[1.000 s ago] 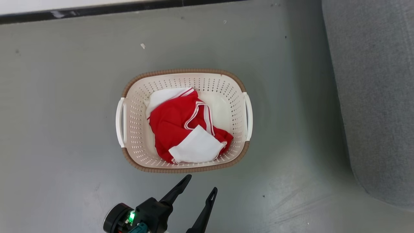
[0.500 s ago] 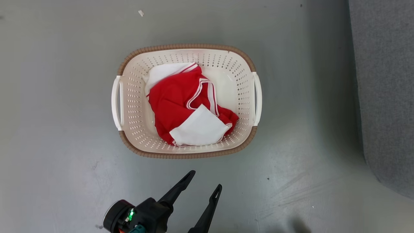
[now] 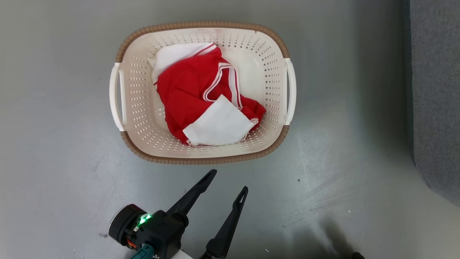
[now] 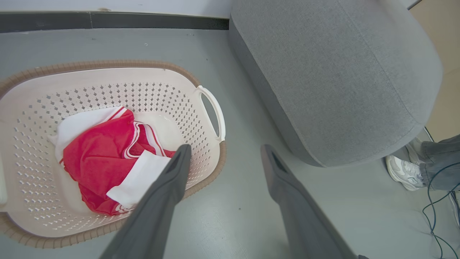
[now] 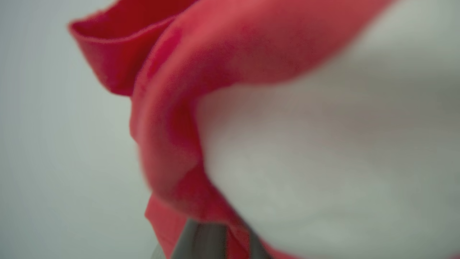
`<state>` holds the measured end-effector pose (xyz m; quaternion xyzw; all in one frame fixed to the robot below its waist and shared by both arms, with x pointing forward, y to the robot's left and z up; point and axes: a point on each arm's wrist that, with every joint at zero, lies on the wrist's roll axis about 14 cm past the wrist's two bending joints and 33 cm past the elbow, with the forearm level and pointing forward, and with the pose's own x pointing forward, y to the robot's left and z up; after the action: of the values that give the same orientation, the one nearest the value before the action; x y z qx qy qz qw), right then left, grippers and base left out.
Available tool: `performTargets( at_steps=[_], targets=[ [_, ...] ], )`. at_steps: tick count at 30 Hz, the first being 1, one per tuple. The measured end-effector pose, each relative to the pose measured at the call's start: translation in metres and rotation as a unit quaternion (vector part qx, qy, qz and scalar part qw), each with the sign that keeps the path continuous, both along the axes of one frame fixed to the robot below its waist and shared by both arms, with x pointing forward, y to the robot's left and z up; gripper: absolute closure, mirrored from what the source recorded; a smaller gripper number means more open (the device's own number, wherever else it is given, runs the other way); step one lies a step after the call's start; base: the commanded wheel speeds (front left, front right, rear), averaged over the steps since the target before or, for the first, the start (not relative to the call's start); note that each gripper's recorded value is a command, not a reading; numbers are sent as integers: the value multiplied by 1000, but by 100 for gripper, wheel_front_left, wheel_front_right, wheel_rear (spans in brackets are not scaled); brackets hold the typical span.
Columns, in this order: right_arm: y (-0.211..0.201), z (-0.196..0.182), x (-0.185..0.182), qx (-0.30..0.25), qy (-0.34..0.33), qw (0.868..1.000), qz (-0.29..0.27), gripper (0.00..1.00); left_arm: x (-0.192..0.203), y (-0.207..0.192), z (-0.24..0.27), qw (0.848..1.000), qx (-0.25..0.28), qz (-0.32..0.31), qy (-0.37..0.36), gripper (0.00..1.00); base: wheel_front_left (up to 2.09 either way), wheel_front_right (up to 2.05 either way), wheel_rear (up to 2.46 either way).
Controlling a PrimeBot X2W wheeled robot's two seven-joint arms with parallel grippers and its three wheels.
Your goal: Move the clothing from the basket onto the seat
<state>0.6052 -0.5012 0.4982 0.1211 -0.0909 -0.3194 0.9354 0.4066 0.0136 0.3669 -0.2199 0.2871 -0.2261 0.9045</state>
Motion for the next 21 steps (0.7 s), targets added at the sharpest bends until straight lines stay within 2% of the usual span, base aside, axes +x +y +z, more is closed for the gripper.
performTargets(
  at_steps=[6, 7, 8, 10, 12, 14, 15, 21],
  targets=[
    [4, -40, -1, 20, 25, 999, -7, 100, 3, -1, -13, 1000, 0, -3, 10, 0, 0, 0, 0],
    [4, -46, -1, 23, 27, 999, -8, 95, 5, -1, -14, 1000, 0, -3, 9, 0, 0, 0, 0],
    [5, -53, -2, 26, 33, 999, -8, 81, 7, -1, -16, 1000, 1, -3, 7, 0, 0, 0, 0],
    [6, -63, -2, 27, 40, 999, -9, 64, 12, -1, -18, 1000, 0, -2, 1, 0, 0, 0, 0],
    [8, -69, -2, 24, 46, 999, -8, 55, 16, -2, -20, 1000, -2, -1, -1, 0, 0, 0, 0],
    [9, -75, -2, 23, 50, 998, -7, 15, 19, -3, -23, 1000, -1, -2, -6, 0, 0, 0, 0],
    [11, -78, -2, 22, 51, 998, -6, 0, 22, -3, -23, 1000, -2, 0, -10, 0, 0, 0, 0],
    [22, -86, 0, 16, 63, 998, 9, 0, 36, -10, -22, 999, -17, -2, -35, 0, 0, 0, 0]
  ],
)
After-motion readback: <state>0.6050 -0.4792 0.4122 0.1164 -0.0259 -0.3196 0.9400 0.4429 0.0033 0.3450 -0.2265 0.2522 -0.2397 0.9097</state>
